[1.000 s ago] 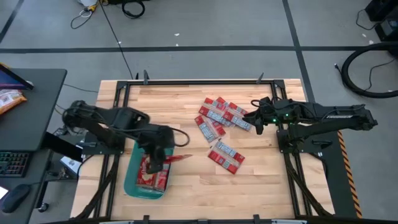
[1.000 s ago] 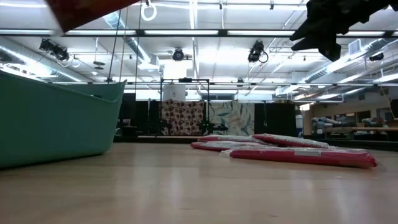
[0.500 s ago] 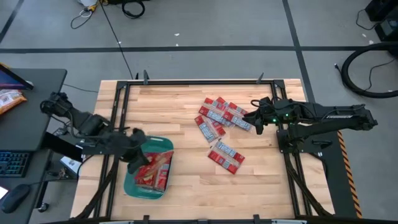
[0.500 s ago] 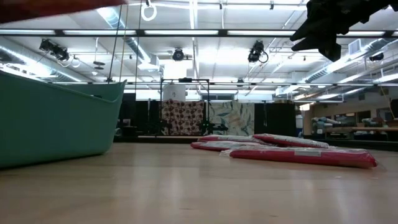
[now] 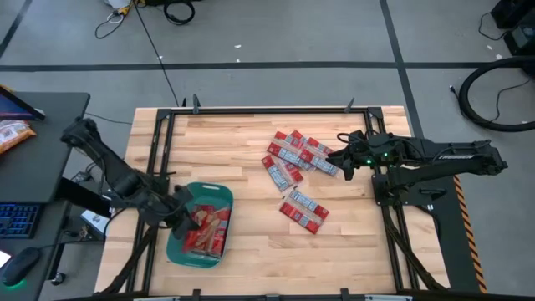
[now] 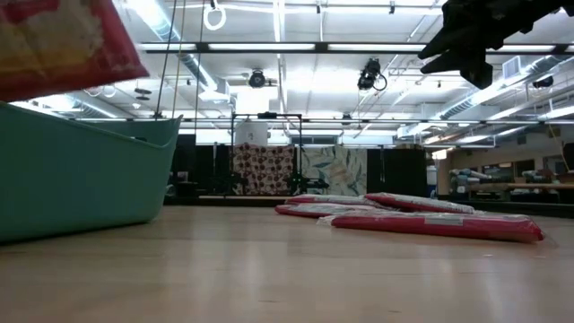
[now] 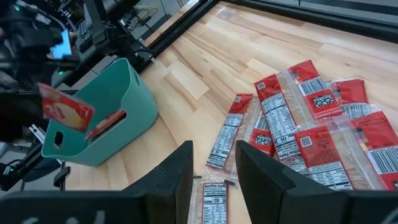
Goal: Sort popcorn bags into baskets
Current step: Put the red popcorn bag into the green bin
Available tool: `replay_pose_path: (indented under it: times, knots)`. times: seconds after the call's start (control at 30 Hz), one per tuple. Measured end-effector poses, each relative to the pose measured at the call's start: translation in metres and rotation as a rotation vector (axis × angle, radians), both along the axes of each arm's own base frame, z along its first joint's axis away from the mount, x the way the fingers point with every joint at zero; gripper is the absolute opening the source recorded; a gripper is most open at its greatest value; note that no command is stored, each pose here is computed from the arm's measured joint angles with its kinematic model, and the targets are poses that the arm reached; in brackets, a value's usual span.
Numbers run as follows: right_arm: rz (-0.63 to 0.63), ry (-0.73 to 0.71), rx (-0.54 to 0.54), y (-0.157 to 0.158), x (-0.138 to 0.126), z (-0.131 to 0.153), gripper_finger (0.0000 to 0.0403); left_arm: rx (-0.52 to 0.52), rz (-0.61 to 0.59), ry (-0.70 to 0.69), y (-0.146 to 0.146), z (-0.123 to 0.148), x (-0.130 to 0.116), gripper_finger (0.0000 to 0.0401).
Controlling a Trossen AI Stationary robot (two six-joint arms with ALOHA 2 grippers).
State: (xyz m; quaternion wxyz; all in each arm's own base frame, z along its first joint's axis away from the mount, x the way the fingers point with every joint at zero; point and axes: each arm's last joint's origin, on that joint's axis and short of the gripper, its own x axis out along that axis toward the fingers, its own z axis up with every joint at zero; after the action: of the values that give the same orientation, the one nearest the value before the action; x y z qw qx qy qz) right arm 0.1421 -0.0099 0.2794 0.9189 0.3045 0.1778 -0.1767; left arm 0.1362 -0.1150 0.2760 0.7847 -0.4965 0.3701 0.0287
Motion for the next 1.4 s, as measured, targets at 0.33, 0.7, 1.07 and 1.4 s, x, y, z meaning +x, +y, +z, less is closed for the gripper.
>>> replay_pose_path:
  times: [0.33, 0.7, 1.07, 1.4]
  knots:
    - [-0.002, -0.008, 0.004, 0.000, 0.000, 0.001, 0.0125, -0.129, 0.114, -0.016, -0.009, -0.046, -0.009, 0.0002]
    - [-0.003, -0.010, 0.010, 0.000, 0.000, 0.001, 0.0125, -0.141, 0.092, 0.092, -0.009, -0.058, -0.017, 0.0028]
    - [-0.002, -0.009, 0.007, 0.000, 0.000, 0.001, 0.0125, -0.152, 0.094, 0.172, -0.008, -0.062, -0.020, 0.0047]
    - [0.001, -0.008, 0.002, 0.000, 0.000, 0.001, 0.0125, -0.022, 0.045, 0.173, -0.004, -0.024, -0.021, 0.0115]
